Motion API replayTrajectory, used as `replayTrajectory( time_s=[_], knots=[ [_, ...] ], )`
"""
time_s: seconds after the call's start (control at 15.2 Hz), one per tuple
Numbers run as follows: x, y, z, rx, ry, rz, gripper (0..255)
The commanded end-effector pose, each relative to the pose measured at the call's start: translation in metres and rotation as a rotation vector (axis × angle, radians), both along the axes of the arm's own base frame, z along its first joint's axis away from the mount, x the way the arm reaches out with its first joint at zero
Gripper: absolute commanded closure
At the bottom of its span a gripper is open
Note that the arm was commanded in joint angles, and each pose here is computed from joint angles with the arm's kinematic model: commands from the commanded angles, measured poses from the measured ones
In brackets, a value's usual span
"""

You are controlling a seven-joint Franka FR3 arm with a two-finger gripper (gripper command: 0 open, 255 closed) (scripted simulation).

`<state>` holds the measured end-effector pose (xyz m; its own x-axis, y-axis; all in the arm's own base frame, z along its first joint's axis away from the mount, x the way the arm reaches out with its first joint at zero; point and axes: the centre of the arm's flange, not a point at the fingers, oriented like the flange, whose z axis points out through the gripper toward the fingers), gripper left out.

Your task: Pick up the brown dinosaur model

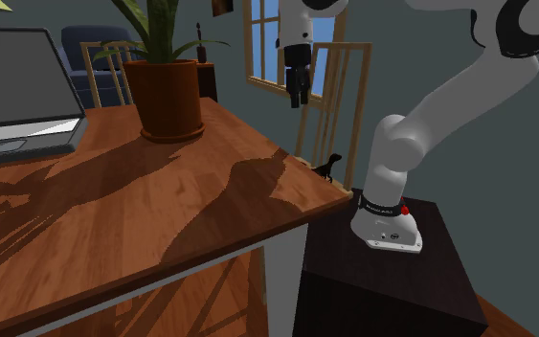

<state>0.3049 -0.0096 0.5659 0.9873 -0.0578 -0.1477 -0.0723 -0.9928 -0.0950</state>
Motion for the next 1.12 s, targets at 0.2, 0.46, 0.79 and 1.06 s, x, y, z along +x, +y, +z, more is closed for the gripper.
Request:
replayTrajectory(
  time_s=[0.2, 0.46, 0.79, 1.06],
  knots=[
    [-0.008, -0.007, -0.037, -0.005, 0.007, 0.053, 0],
    [-0.018, -0.018, -0.087, -0.011, 0.017, 0.124, 0],
    [-0.030, -0.033, -0.149, -0.018, 0.030, 0.212, 0],
    [-0.039, -0.045, -0.198, -0.024, 0.040, 0.282, 0]
  ],
)
